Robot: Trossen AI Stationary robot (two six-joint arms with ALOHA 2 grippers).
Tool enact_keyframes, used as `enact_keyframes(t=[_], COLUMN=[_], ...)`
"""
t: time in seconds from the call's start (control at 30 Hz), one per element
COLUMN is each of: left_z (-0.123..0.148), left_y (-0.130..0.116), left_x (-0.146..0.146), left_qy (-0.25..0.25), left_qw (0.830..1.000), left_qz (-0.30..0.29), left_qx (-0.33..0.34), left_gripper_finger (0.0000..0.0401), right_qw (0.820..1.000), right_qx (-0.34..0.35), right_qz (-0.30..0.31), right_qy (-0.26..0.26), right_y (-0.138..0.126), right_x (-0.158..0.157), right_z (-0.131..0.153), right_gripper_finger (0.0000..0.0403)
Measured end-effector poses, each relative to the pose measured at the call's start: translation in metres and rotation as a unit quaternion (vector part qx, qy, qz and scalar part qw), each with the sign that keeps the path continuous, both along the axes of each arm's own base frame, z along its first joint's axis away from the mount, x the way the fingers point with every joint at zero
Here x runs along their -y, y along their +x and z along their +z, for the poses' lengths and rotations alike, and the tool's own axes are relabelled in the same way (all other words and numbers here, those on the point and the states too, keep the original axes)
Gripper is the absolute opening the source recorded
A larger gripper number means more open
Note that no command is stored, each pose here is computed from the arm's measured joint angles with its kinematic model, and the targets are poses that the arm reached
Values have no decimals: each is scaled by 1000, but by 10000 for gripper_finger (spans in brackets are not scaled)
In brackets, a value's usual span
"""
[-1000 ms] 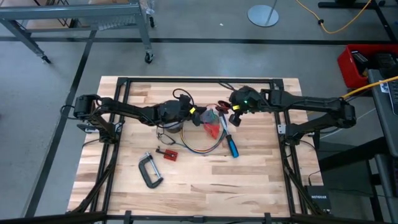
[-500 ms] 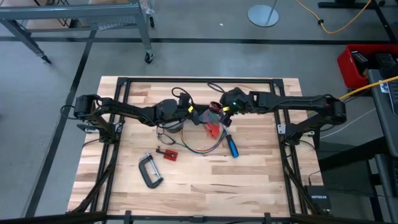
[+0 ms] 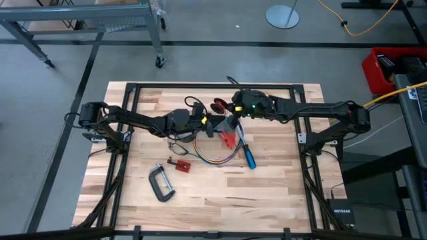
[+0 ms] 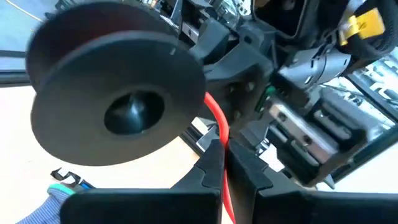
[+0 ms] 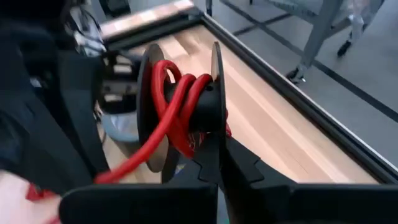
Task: Coil cords
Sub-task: Coil the red wire cable onto the black spool
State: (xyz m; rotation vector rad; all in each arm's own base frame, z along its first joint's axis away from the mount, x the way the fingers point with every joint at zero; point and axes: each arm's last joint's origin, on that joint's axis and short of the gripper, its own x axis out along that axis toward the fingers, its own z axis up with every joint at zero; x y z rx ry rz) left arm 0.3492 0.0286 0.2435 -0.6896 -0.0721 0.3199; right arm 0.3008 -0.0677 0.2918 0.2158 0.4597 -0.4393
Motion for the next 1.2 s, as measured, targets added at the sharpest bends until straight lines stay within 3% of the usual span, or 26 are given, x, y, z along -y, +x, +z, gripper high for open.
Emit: enact_keyframes(t=[0.17, 0.5, 0.8, 1.2], left_z=[0, -9, -9, -11], left_y=[0, -1, -2, -2], left_x=[2, 5, 2, 2], left_qy=[13, 27, 92, 141], left_qw=[1000, 997, 990, 983], left_qz=[-1, 35, 58, 55], left_qx=[-7, -62, -89, -108], left_gripper_finger=[0, 0, 1, 59], right_qw=[999, 998, 998, 996], right_qx=[45, 64, 64, 80], right_qz=[-1, 6, 14, 47], right_qy=[-2, -5, -14, -4], right_y=[4, -6, -22, -28], right_x=[0, -2, -5, -9], right_z=[8, 20, 33, 41], right_gripper_finger=[5, 5, 5, 5])
